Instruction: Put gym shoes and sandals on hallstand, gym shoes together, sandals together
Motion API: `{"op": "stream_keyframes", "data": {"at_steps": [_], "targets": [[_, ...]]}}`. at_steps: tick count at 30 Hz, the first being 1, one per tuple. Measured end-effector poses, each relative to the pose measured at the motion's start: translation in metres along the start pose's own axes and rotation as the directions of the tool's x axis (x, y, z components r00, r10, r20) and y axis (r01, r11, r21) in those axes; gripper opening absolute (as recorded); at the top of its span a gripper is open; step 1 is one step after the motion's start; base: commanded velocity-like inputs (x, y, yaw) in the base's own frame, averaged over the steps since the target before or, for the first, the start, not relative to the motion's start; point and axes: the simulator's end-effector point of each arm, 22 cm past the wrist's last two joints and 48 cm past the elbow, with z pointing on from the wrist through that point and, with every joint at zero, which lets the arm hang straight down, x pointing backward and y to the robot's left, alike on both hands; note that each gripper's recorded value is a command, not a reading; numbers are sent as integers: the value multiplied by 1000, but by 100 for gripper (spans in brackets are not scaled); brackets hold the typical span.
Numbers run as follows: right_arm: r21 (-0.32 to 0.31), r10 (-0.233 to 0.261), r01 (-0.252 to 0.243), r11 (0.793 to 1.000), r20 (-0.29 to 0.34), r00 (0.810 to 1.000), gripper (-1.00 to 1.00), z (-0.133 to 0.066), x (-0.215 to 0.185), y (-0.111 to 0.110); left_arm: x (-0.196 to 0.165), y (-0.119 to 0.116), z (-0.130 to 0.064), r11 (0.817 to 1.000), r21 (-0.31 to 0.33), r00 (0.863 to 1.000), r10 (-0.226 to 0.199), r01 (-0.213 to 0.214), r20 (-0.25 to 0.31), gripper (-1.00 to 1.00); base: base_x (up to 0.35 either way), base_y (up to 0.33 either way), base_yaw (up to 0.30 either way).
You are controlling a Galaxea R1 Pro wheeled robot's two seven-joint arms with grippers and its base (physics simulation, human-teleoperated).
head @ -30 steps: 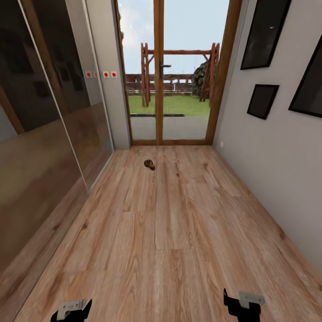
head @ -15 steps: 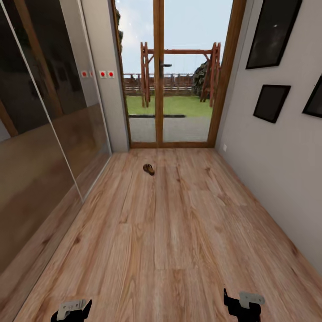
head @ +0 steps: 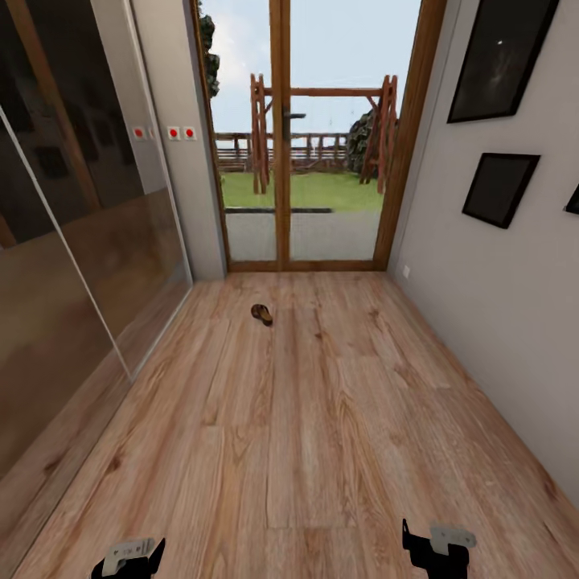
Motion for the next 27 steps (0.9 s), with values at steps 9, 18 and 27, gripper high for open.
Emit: {"op": "stream_keyframes", "data": {"at_steps": [9, 18, 27], "targets": [[0, -1, 1, 1000, 0, 1000, 100, 0, 0, 0, 0, 0, 0, 1000, 0, 1000, 0, 0, 0, 100, 300, -134, 0], [0, 0, 0, 1000, 0, 1000, 100, 0, 0, 0, 0, 0, 0, 1000, 0, 1000, 0, 0, 0, 100, 292, -142, 0], [0, 0, 0, 1000, 0, 1000, 100, 0, 0, 0, 0, 0, 0, 1000, 0, 1000, 0, 0, 0, 100, 292, -142, 41]]}}
